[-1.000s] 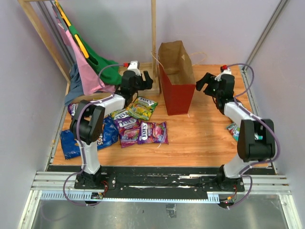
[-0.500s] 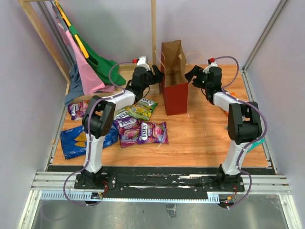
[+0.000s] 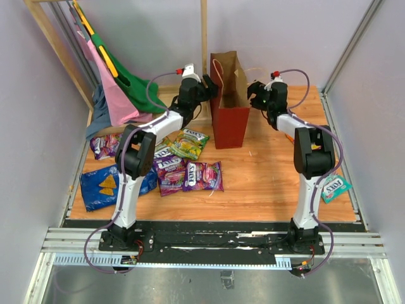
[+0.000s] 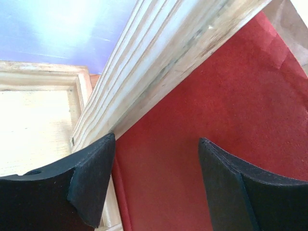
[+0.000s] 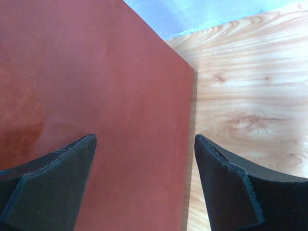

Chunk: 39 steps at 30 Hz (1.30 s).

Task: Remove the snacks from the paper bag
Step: Adjust the paper bag at the center of the board.

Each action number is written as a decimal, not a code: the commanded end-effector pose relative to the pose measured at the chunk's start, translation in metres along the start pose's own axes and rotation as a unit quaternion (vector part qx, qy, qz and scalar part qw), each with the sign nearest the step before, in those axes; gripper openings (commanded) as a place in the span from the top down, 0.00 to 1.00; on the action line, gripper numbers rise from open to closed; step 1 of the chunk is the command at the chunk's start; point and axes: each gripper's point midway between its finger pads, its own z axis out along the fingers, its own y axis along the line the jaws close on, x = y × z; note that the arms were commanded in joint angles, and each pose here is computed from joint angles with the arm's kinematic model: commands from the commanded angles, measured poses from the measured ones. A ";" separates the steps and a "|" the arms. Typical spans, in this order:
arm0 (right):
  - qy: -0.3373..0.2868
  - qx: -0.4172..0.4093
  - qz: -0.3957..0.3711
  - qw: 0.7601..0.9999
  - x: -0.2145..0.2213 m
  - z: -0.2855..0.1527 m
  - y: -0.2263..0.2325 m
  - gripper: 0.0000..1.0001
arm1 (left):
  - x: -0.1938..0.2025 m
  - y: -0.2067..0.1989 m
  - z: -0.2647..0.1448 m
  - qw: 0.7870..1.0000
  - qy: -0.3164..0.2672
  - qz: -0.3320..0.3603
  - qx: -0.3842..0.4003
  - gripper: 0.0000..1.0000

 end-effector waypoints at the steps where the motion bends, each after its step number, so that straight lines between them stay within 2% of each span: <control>1: -0.008 -0.030 -0.012 0.999 -0.017 0.010 0.025 0.16 | -0.014 0.001 0.007 1.000 -0.009 0.015 -0.013 0.26; 5: -0.006 -0.031 -0.035 0.999 -0.028 0.000 0.034 0.15 | -0.027 0.006 -0.007 1.000 -0.019 0.020 -0.013 0.23; 9: -0.023 -0.013 -0.050 0.998 -0.035 -0.029 0.034 0.13 | -0.045 0.009 -0.037 0.999 -0.041 0.031 -0.011 0.22; 10: -0.029 -0.007 -0.044 0.999 -0.031 -0.039 0.027 0.12 | -0.039 0.017 -0.048 0.998 -0.039 0.036 -0.017 0.22; 14: -0.070 -0.006 -0.015 0.997 -0.037 -0.077 0.016 0.12 | -0.062 0.018 -0.087 0.996 -0.074 0.049 -0.023 0.19; 17: -0.087 0.006 -0.012 0.996 -0.033 -0.108 0.010 0.12 | -0.073 0.019 -0.114 0.994 -0.088 0.067 -0.023 0.15; 21: -0.089 0.017 -0.033 0.995 -0.017 -0.146 0.019 0.14 | -0.073 0.011 -0.144 0.993 -0.074 0.096 0.010 0.06; 25: -0.097 0.101 -0.034 0.990 0.013 -0.186 -0.005 0.13 | -0.066 0.003 -0.175 0.990 -0.066 0.116 0.055 0.01; 29: -0.153 0.168 0.005 0.974 0.043 -0.230 -0.039 0.14 | -0.065 -0.012 -0.196 0.977 -0.052 0.176 0.110 0.00; 34: -0.174 0.174 -0.049 0.968 0.060 -0.246 -0.011 0.14 | -0.079 -0.003 -0.218 0.974 -0.081 0.195 0.085 0.00; 39: -0.186 0.169 -0.088 0.964 0.070 -0.243 0.017 0.12 | -0.076 -0.008 -0.223 0.975 -0.076 0.182 0.099 0.00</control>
